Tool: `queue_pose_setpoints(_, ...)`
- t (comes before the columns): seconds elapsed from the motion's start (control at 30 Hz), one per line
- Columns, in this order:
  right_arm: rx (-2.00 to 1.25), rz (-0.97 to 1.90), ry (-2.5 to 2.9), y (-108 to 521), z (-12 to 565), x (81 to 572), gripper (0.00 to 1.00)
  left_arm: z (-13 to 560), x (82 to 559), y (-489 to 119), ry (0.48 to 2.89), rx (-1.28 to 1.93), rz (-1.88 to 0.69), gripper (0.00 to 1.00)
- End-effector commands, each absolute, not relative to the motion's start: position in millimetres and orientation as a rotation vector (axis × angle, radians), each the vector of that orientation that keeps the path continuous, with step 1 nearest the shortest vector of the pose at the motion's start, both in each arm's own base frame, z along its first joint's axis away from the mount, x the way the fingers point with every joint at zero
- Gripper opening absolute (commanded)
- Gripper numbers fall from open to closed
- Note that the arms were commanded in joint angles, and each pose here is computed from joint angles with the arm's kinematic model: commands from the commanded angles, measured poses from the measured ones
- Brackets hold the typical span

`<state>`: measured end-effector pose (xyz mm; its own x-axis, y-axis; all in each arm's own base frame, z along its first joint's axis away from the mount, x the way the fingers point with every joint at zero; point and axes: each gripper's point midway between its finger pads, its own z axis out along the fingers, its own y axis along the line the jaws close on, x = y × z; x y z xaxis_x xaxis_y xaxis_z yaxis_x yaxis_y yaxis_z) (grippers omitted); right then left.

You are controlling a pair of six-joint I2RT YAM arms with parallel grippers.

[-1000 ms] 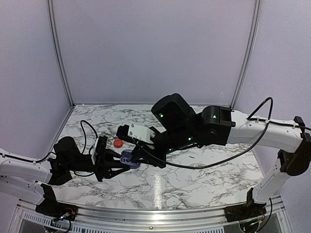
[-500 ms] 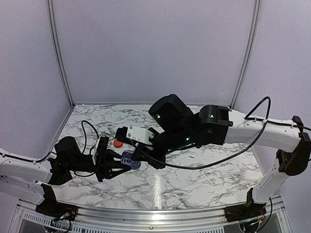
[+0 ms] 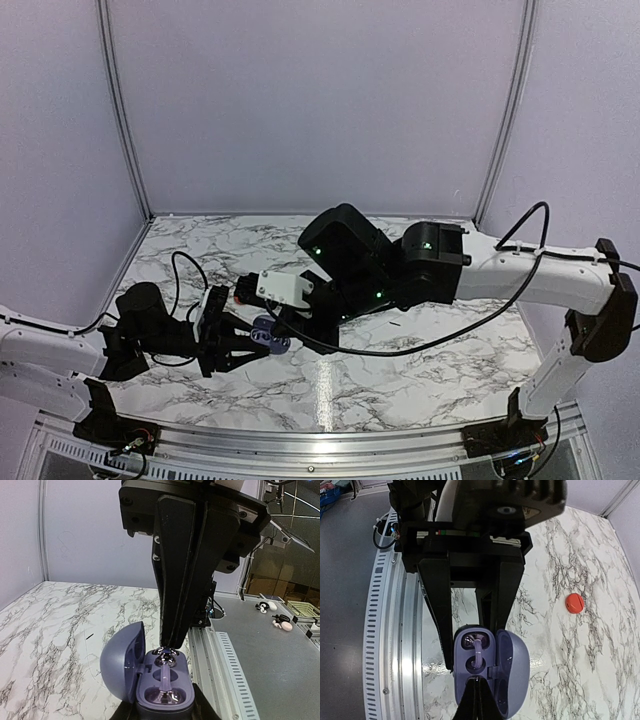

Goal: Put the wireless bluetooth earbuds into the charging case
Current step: Adjust the right earbud in the right side groove of the charging case.

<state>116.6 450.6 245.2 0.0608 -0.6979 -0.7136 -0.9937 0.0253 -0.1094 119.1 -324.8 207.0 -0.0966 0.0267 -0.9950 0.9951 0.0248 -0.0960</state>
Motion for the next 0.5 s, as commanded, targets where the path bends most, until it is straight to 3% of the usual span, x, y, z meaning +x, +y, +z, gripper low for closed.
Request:
queue_pose_setpoints(0.0, -1.796, 0.504, 1.77, 441, 220, 117, 0.0, 242, 116, -326, 1.158, 1.147, -1.243, 0.0)
queue_pose_setpoints(0.27, -1.729, 0.577, 1.718, 447, 249, 116, 0.01, 241, 116, -327, 1.162, 1.152, -1.246, 0.0)
queue_pose_setpoints(0.47, -1.694, 0.672, 1.634, 447, 280, 107, 0.19, 236, 115, -328, 1.173, 1.161, -1.243, 0.0)
